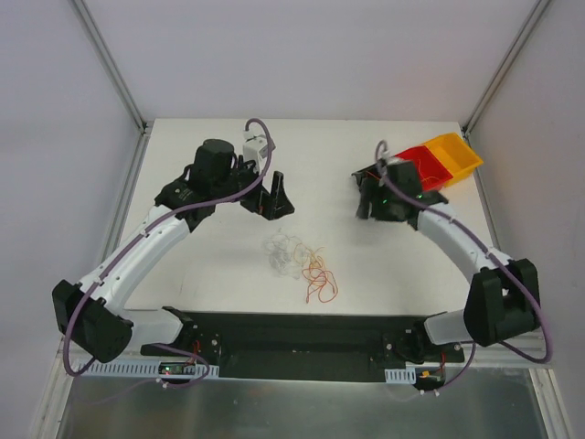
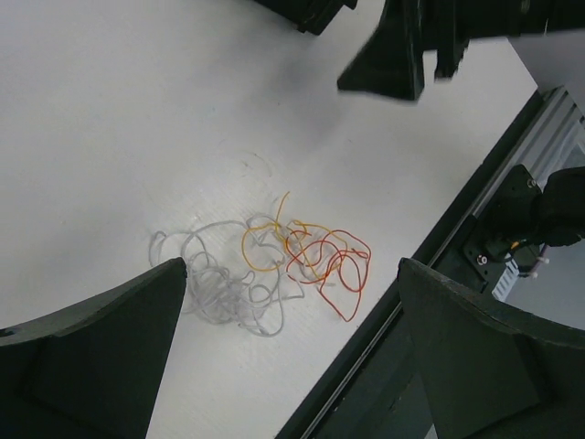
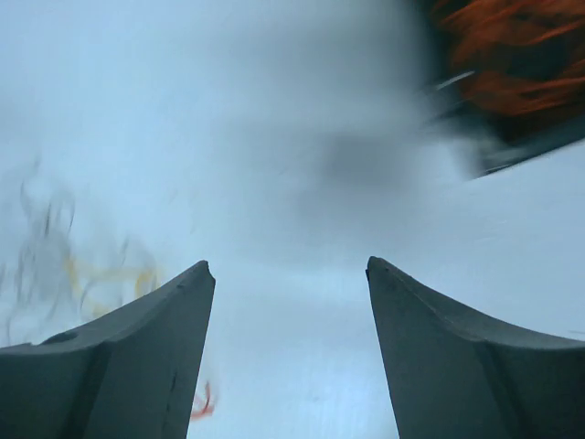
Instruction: Untangle the cables
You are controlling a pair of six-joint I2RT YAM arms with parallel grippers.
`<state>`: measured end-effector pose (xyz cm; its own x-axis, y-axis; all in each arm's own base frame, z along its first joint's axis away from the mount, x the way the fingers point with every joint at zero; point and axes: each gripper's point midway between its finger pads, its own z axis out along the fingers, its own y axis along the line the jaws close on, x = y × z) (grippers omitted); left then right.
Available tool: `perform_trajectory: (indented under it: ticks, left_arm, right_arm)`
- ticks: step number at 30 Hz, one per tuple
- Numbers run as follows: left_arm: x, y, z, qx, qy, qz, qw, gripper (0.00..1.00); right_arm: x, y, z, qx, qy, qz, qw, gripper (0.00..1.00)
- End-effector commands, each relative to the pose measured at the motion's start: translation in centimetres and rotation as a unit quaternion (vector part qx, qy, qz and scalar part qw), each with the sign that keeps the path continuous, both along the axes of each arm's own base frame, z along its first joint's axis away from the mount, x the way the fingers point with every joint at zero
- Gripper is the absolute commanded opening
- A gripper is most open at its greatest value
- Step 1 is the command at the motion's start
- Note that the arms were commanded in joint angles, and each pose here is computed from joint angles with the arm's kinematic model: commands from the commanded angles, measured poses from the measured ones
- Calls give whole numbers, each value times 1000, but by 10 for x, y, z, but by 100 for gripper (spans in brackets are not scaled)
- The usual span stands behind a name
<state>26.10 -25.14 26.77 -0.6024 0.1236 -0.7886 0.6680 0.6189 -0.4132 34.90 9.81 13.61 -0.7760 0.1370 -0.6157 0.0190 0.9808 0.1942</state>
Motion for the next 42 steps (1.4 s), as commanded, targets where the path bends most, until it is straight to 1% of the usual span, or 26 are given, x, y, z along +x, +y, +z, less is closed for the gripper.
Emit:
perform_trajectory:
  ticks: [1,3,5,6,8,11,14,15,16,19,23,26,30,32,36,42]
  left_arm:
    - [3,-11,-9,-16,31,-17,999,98]
    - [2,-16,-14,-20,48,-24,998,97]
    - [3,-21,-22,-23,68,-32,997,95]
    - [3,-23,-25,-24,77,-35,996,95]
    - [5,-25,-33,-23,90,-34,995,93]
    - [9,-25,-46,-14,105,-27,994,91]
    - [12,-27,-56,-12,119,-15,993,91]
    - [12,-29,-58,-20,130,-12,991,92]
    - [12,-33,-59,-32,144,-9,989,92]
    - [9,-38,-65,-58,185,8,981,92]
    - [7,-23,-78,-63,180,72,979,94]
    - [0,-17,-86,-89,184,100,974,99]
    - [-14,-22,-97,-142,211,92,963,99]
    - [-16,-23,-99,-159,206,86,962,99]
    - [-16,-30,-99,-175,214,72,959,99]
    - [-19,-51,-100,-185,232,37,954,99]
  right_arm:
    - [-75,119,-11,91,-17,235,968,71]
    - [-104,144,-20,103,-19,290,951,71]
    - [-119,154,-31,105,-13,309,945,68]
    - [-121,154,-38,104,-7,300,948,65]
    - [-125,164,-47,125,-6,305,944,60]
    - [-125,171,-59,116,-6,308,944,55]
    - [-126,181,-65,121,4,322,939,50]
    - [-127,183,-69,118,8,324,939,46]
    - [-127,183,-70,115,11,324,939,39]
    - [-127,184,-70,115,11,328,937,23]
    - [-132,189,-58,134,5,340,931,1]
    - [-133,194,-29,166,-21,340,926,0]
    - [-136,206,17,221,-54,349,909,0]
    - [-137,211,38,238,-69,357,900,0]
    - [-140,220,72,269,-84,372,884,0]
    - [-138,228,116,309,-115,367,870,0]
